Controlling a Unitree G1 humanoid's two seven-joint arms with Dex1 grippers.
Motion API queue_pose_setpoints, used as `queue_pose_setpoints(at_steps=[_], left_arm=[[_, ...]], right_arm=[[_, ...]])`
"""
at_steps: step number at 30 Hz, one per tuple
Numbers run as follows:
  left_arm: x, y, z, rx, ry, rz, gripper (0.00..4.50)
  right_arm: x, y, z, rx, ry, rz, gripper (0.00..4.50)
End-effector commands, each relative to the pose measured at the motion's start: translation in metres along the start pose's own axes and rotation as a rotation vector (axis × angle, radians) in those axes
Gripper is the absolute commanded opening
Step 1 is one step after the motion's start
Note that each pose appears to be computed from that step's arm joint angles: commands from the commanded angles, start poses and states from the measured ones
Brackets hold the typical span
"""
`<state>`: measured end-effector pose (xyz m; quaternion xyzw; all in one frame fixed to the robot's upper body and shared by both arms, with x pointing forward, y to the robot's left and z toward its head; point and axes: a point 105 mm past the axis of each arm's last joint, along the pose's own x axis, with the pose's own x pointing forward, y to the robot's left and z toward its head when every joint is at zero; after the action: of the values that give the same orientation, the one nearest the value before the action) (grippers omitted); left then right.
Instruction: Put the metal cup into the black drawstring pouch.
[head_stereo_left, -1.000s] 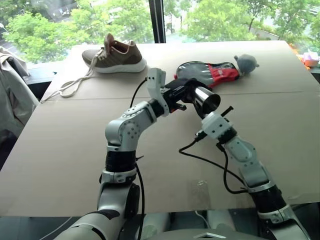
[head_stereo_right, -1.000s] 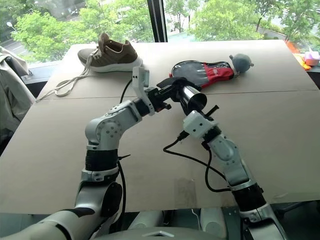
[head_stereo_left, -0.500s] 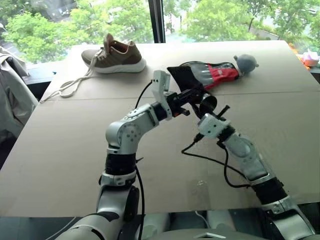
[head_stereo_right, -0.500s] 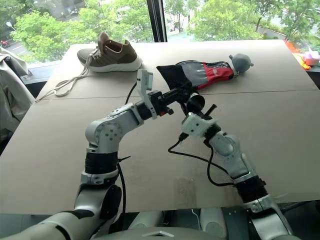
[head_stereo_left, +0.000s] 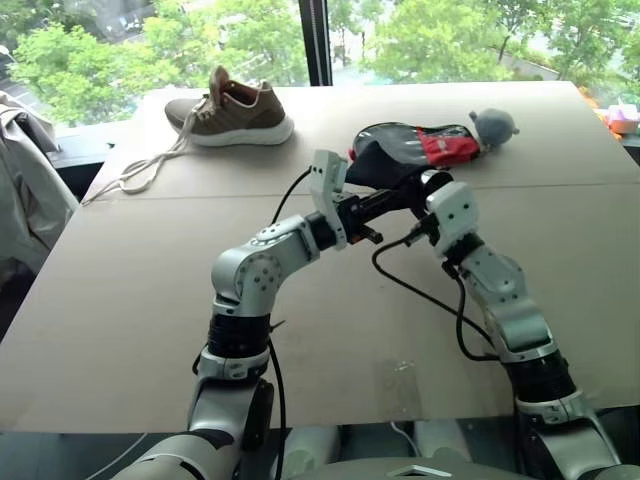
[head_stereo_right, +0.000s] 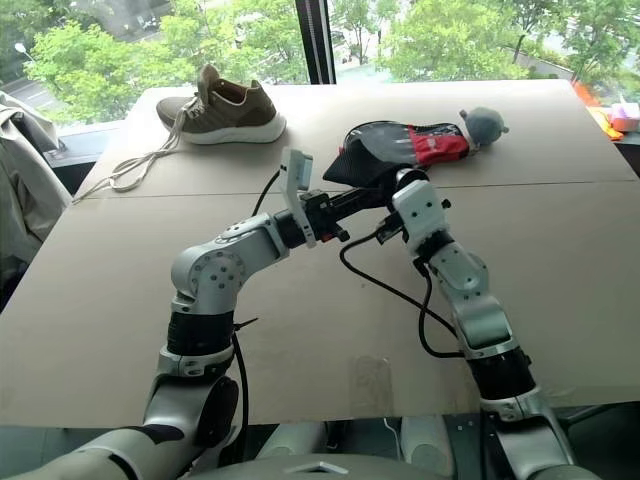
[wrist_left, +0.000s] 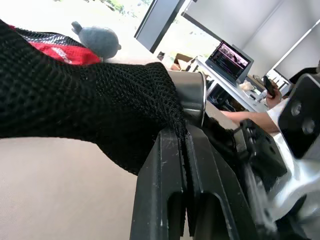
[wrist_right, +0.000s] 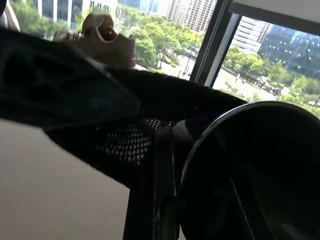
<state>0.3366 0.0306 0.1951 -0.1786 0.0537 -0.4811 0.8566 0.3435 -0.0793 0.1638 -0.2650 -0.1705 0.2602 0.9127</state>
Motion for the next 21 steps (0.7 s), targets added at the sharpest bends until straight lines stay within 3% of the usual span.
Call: queue_pose_setpoints(at_steps=[1,6,9,11,13,21], left_arm=[[0.0,-0.016,0.02,0.044,-0.072,-0.073,0.0],[0.0,-0.025,0.018,0.084,-0.068,-0.113,0.0],[0.0,-0.035,0.017,0.116,-0.076,-0.164,0.0],[-0.001,-0.041,0.015,0.118,-0.072,-0.204,0.0],[-0.003,-0.048,0.012,0.126,-0.066,-0.249,0.0],[-0.011,-0.054,-0.002,0.161,-0.026,-0.302,0.0]], right_arm=[[0.0,0.013,-0.005,-0.342,0.011,0.111,0.04],[0.004,0.018,-0.005,-0.34,0.007,0.121,0.04],[0.002,0.029,-0.012,-0.499,0.038,0.234,0.04],[0.003,0.025,-0.015,-0.493,0.06,0.217,0.04],[0.006,0.018,-0.016,-0.401,0.077,0.17,0.04],[0.015,-0.012,0.001,0.325,0.015,-0.12,0.04]])
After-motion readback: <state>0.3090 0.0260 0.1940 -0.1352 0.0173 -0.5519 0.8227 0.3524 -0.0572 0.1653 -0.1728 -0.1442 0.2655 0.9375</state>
